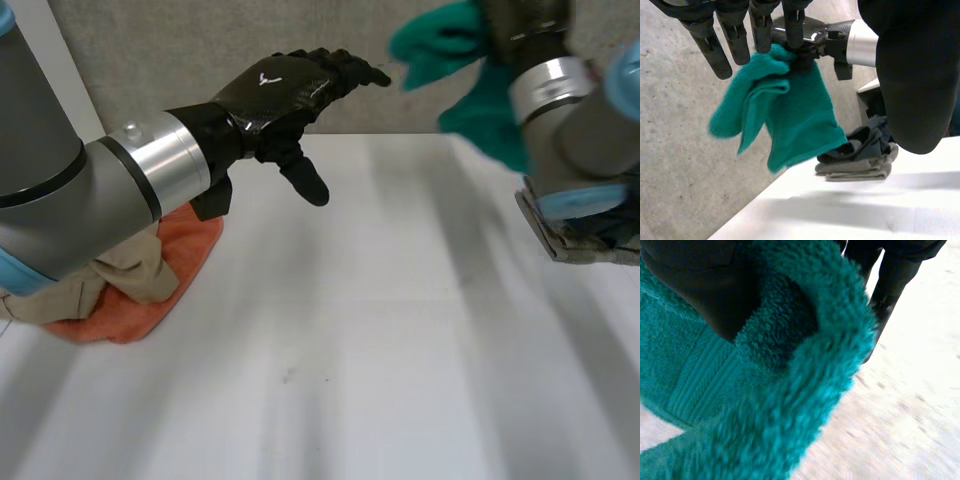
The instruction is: Fold the laundry.
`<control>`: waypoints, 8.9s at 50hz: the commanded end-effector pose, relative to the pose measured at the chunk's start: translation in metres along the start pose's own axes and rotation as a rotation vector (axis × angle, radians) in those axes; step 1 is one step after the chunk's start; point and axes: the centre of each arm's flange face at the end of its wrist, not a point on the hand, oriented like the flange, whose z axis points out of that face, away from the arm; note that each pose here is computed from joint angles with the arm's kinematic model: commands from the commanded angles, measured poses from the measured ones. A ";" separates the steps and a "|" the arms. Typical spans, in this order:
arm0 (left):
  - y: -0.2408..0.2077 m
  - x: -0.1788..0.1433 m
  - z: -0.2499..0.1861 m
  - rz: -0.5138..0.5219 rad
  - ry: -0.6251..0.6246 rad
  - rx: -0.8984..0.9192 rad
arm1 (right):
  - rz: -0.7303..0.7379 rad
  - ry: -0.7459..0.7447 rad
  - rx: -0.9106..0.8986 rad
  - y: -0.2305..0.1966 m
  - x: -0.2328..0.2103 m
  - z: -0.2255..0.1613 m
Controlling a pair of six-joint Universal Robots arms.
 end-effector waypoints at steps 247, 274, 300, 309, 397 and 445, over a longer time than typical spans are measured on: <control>0.113 -0.054 0.036 0.090 -0.492 -0.069 | 0.472 -0.140 -0.967 0.154 -0.051 -0.107; 0.158 -0.071 0.075 0.112 -0.393 -0.018 | 0.327 -0.515 -0.484 -0.097 -0.070 -0.125; -0.008 -0.117 0.082 0.329 -0.615 0.665 | 0.203 -0.226 -0.104 -0.115 -0.027 -0.027; -0.095 -0.114 0.050 0.382 -0.686 0.916 | 0.181 0.035 0.435 -0.159 -0.003 0.024; 0.192 -0.077 -0.051 -0.033 -0.484 -0.502 | 0.222 -0.529 -0.706 0.103 -0.115 -0.165; 0.146 -0.030 -0.058 0.508 -0.380 -0.540 | -0.175 -0.736 -0.828 0.015 -0.069 -0.190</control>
